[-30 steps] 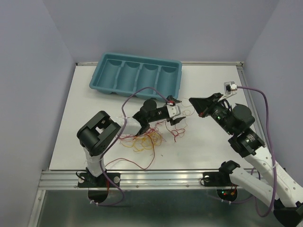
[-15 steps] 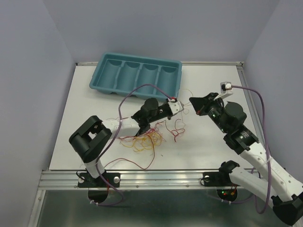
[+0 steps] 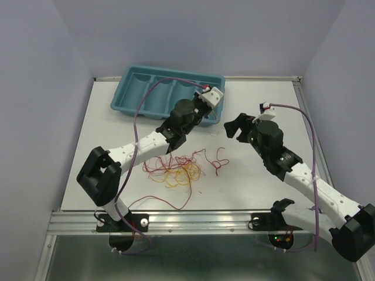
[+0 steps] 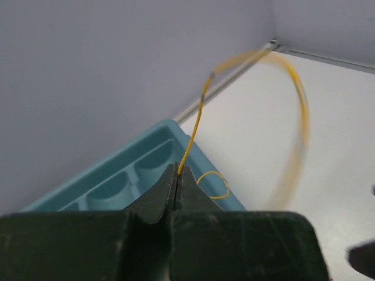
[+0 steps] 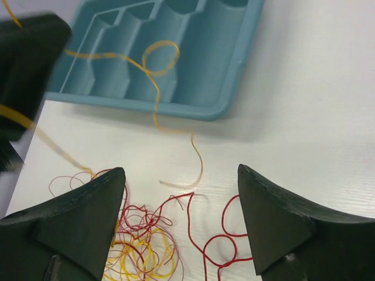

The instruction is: Untangle the cables

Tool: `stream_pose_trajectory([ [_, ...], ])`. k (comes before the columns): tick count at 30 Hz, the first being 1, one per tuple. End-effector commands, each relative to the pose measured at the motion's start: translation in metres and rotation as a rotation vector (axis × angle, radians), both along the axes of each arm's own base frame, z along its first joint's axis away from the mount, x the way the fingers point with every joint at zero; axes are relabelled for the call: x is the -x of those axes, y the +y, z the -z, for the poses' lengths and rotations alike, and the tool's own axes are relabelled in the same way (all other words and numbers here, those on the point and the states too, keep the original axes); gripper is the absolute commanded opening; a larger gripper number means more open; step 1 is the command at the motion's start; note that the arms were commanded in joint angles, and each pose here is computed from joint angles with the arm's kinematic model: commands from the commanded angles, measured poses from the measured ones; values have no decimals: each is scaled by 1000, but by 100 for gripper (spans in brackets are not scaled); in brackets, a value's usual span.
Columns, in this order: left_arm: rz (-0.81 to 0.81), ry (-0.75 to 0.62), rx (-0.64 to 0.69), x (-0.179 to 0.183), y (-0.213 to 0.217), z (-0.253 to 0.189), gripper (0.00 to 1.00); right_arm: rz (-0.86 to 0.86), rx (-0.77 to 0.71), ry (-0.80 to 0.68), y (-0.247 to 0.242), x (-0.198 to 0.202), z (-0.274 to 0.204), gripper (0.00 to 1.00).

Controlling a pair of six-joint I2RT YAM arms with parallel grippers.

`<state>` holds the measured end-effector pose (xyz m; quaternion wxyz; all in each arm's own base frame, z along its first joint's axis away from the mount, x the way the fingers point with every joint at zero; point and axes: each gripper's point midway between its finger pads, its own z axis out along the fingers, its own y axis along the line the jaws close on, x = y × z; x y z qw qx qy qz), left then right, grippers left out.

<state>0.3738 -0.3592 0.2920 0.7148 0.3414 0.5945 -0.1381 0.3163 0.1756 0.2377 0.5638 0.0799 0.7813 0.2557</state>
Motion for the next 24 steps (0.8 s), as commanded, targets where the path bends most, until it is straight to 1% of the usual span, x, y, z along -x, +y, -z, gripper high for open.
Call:
stream_pose_trajectory([
  [1,-183,-27,97,-46,39,-57,0,78,-42,-90,-15,1,-20,83],
  [4,-214,-76,112,-62,49,-83,0,112,-51,-109,-24,4,-24,83],
  [7,-255,-130,73,-77,49,-96,0,147,-68,-124,-32,7,-27,83],
  [8,-271,-138,68,-81,49,-98,0,157,-73,-129,-34,8,-28,84],
  [9,-298,-153,76,-86,51,-109,0,182,-80,-136,-39,8,-30,84],
  [10,-312,-133,32,-96,46,-93,0,198,-80,-136,-43,9,-28,84],
  [12,-334,-135,17,-104,44,-90,0,225,-93,-156,-50,12,-33,84],
  [13,-339,-124,-4,-111,41,-77,0,233,-95,-160,-53,14,-33,84],
  [15,-337,-117,-12,-118,38,-67,0,248,-110,-175,-57,16,-38,84],
  [16,-336,-103,-42,-125,34,-50,0,249,-110,-174,-57,17,-36,84],
  [18,-387,-95,-62,-136,38,-39,0,251,-118,-182,-59,19,-39,84],
  [19,-393,-79,-84,-143,36,-22,0,247,-119,-182,-58,19,-39,84],
  [21,-389,-59,-80,-154,40,-11,0,241,-122,-175,-56,18,-37,84],
  [22,-380,-39,-81,-159,39,2,0,241,-117,-169,-56,17,-35,84],
  [24,-342,-2,-62,-166,41,17,0,240,-118,-163,-54,16,-34,84],
])
